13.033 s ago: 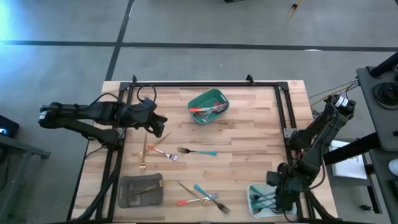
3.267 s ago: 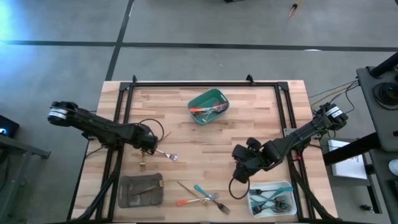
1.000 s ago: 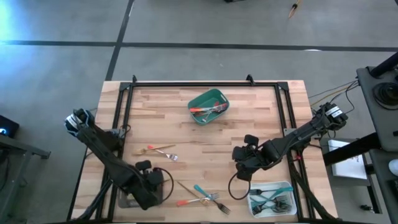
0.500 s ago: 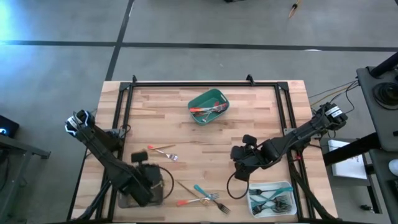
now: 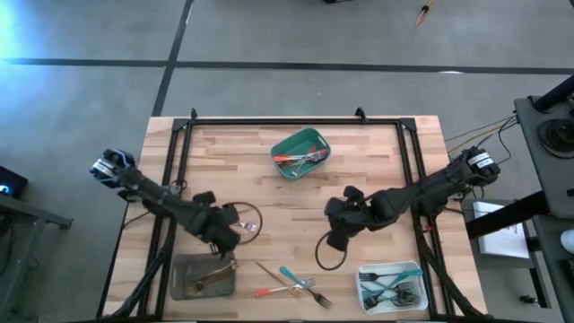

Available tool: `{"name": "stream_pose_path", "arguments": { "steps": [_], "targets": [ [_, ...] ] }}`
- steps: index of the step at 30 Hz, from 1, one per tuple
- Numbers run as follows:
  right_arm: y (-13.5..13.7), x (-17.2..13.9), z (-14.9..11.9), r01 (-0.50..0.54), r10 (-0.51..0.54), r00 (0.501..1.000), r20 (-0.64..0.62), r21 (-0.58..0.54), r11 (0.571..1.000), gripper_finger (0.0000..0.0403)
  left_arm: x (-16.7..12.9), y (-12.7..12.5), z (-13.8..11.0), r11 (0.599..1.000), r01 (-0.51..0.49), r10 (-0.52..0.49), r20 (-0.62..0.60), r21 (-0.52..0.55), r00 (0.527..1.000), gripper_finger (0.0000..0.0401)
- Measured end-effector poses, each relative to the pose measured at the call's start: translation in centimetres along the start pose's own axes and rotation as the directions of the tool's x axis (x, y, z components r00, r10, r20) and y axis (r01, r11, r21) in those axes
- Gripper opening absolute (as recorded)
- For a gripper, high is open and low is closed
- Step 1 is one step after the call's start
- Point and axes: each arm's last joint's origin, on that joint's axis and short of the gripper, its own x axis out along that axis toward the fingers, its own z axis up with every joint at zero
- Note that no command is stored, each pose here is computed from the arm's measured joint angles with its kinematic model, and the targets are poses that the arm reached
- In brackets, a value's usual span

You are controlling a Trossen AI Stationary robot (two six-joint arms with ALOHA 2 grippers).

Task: Sort silverware by color (type)
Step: Put the gold fork into the black bin

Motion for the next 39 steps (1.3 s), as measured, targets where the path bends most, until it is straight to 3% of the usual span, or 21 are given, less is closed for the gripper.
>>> {"name": "stream_pose_path", "arguments": {
  "steps": [3, 7, 10, 14, 19, 23, 29, 34, 36, 39],
  "targets": [
    [-0.4, 0.2, 0.4, 0.004, -0.005, 1.000, 0.008, 0.023, 1.000, 0.0082, 1.9, 1.0, 0.6, 0.998, 0.068, -0.067, -0.033, 0.013, 0.997, 0.0087],
    [-1.0, 0.4, 0.9, 0.034, -0.036, 0.999, 0.023, 0.063, 0.997, 0.0082, 4.1, 2.8, 1.0, 0.998, 0.044, -0.046, -0.063, -0.033, 0.997, 0.0087],
    [-1.4, 0.4, 1.0, 0.113, -0.125, 0.989, 0.083, 0.136, 0.984, 0.0082, 4.8, 3.7, 1.2, 0.996, 0.040, -0.045, -0.068, -0.074, 0.997, 0.0087],
    [-1.5, 0.3, 1.1, 0.158, -0.170, 0.979, 0.114, 0.106, 0.982, 0.0082, 4.8, 3.8, 2.0, 0.993, 0.092, -0.093, -0.008, -0.080, 0.996, 0.0087],
    [-1.5, 0.3, 1.1, 0.155, -0.162, 0.980, 0.112, 0.069, 0.985, 0.0082, 3.7, 3.7, 3.4, 0.987, 0.142, -0.136, 0.077, -0.081, 0.988, 0.0087],
    [-1.5, 0.3, 1.1, 0.155, -0.162, 0.980, 0.112, 0.068, 0.986, 0.0082, 2.0, 3.4, 5.0, 0.991, 0.136, -0.130, 0.233, -0.009, 0.964, 0.0087],
    [-1.4, 0.3, 1.1, 0.155, -0.162, 0.980, 0.112, 0.068, 0.986, 0.0082, -1.3, 2.7, 8.3, 0.986, 0.119, -0.164, 0.527, 0.118, 0.834, 0.0087],
    [-1.4, 0.3, 1.1, 0.153, -0.160, 0.981, 0.111, 0.068, 0.986, 0.0082, -2.6, 2.2, 9.4, 0.969, 0.241, -0.220, 0.632, 0.055, 0.743, 0.0086],
    [-1.4, 0.3, 1.1, 0.153, -0.160, 0.981, 0.111, 0.068, 0.986, 0.0082, -2.8, 1.8, 9.1, 0.965, 0.249, -0.243, 0.630, 0.081, 0.738, 0.0081],
    [-1.4, 0.3, 1.1, 0.153, -0.160, 0.981, 0.111, 0.068, 0.986, 0.0082, -2.3, 1.9, 7.6, 0.974, 0.208, -0.220, 0.556, 0.084, 0.802, 0.0077]
  ]
}}
